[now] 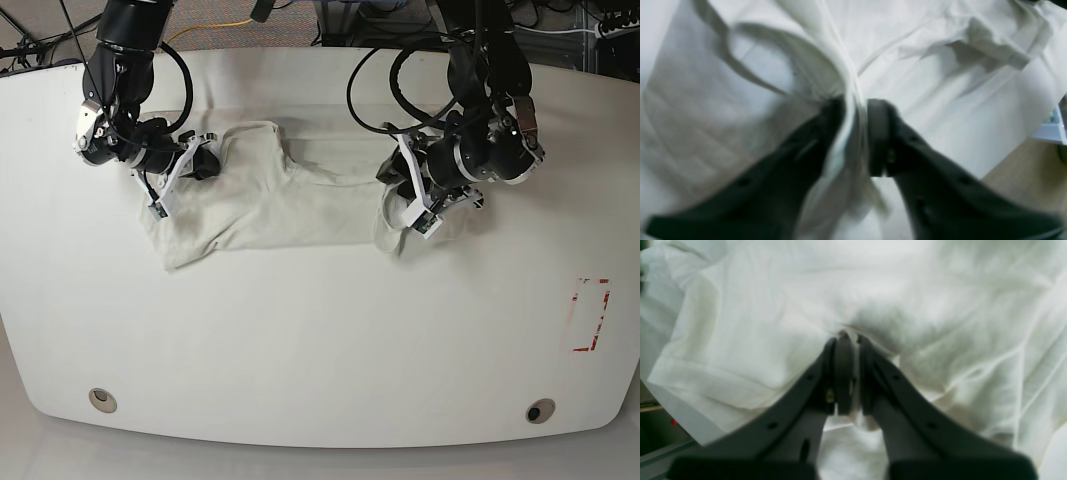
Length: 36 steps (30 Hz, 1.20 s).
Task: Fold the T-shirt properly
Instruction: 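Fold the shirt end with the left gripper toward the right gripper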
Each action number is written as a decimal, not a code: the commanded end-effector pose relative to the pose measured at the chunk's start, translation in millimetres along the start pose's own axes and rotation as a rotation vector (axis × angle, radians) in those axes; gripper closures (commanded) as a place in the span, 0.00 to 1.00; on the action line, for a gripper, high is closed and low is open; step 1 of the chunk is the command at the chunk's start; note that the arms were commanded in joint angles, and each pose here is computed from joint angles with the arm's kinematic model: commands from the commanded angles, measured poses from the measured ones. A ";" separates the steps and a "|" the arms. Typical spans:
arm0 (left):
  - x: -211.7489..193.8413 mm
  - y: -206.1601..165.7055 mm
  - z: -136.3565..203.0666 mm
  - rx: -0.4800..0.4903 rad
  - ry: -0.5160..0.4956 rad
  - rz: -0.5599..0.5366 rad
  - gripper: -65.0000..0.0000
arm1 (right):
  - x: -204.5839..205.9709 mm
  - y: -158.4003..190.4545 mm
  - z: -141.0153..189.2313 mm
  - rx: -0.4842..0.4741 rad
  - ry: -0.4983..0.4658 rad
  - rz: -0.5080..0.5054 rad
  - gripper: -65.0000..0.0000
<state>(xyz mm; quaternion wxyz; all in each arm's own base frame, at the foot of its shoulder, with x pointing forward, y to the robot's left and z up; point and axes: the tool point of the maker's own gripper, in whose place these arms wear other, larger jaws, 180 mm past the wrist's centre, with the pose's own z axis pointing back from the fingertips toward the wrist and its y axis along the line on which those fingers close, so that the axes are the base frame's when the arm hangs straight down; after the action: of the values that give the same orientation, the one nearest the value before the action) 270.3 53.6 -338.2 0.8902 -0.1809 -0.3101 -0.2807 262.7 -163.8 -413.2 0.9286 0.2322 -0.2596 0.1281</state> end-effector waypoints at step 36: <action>-80.0 85.8 23.4 0.161 0.125 0.078 0.82 | 14.5 -98.1 79.7 -0.075 -0.241 -0.339 0.31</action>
<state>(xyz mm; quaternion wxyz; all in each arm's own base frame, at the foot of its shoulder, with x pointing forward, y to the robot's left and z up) 245.9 163.3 -395.8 0.9367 -0.1003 -0.2439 -0.2304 259.5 -283.6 -398.6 0.9217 0.2451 -0.2921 -0.0712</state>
